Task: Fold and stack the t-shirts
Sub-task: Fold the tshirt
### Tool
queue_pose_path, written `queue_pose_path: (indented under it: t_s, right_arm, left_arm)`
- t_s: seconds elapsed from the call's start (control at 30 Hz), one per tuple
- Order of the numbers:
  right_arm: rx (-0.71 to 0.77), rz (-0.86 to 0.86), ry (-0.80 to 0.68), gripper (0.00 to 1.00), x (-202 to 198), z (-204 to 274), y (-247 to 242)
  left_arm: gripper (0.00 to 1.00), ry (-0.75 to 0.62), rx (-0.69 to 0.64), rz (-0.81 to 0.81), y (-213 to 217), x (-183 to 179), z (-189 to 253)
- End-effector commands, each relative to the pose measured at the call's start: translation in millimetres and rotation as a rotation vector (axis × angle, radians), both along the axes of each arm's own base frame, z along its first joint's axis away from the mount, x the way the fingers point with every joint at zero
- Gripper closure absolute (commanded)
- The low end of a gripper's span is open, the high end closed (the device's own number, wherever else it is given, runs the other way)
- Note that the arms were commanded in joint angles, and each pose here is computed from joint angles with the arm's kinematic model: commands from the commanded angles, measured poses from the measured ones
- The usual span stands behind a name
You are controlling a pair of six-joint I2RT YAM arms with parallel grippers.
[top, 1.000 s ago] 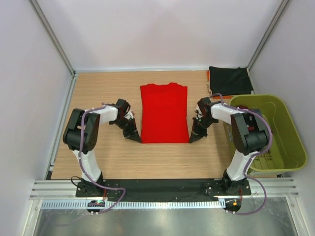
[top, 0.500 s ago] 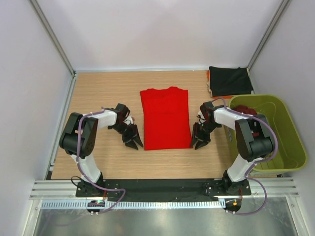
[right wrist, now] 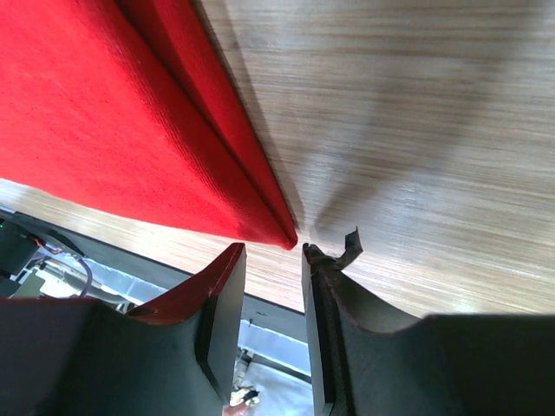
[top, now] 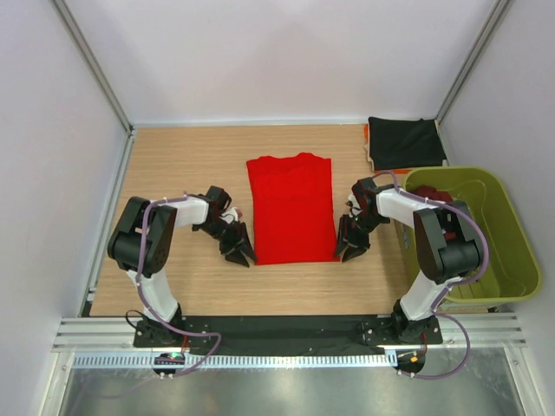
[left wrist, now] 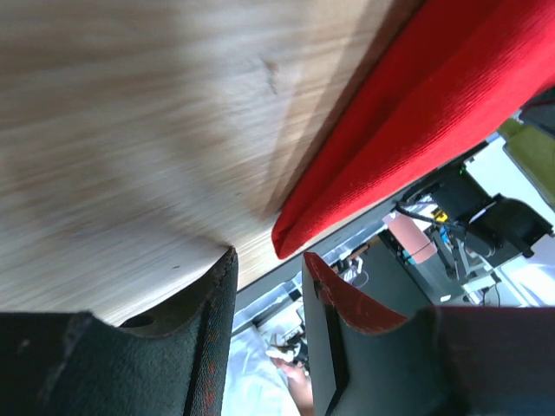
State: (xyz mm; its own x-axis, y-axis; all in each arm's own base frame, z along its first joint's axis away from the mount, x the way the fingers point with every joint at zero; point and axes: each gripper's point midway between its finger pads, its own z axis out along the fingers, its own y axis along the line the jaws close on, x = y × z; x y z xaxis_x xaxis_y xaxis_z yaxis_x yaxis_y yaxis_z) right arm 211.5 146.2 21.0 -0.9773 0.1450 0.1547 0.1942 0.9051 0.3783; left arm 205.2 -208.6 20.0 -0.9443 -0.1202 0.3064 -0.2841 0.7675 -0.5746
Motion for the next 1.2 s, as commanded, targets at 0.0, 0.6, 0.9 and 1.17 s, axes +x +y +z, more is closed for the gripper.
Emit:
queue_pose_path:
  t_s: [0.0, 0.6, 0.9, 1.17]
  right_arm:
    - [0.026, 0.01, -0.015, 0.62, 1, 2, 5]
    - [0.024, -0.009, -0.039, 0.9, 0, 3, 5]
    - [0.017, -0.065, -0.091, 0.99, 4, 24, 6]
    - [-0.008, -0.039, -0.121, 0.99, -15, 40, 4]
  left_arm:
    - [0.62, -0.017, -0.013, -0.017, -6, -4, -5]
    - [0.96, -0.047, 0.112, 0.028, -8, 14, -12]
    - [1.0, -0.117, 0.113, 0.051, -12, 24, 25]
    - [1.0, -0.059, 0.159, 0.065, -10, 0, 29]
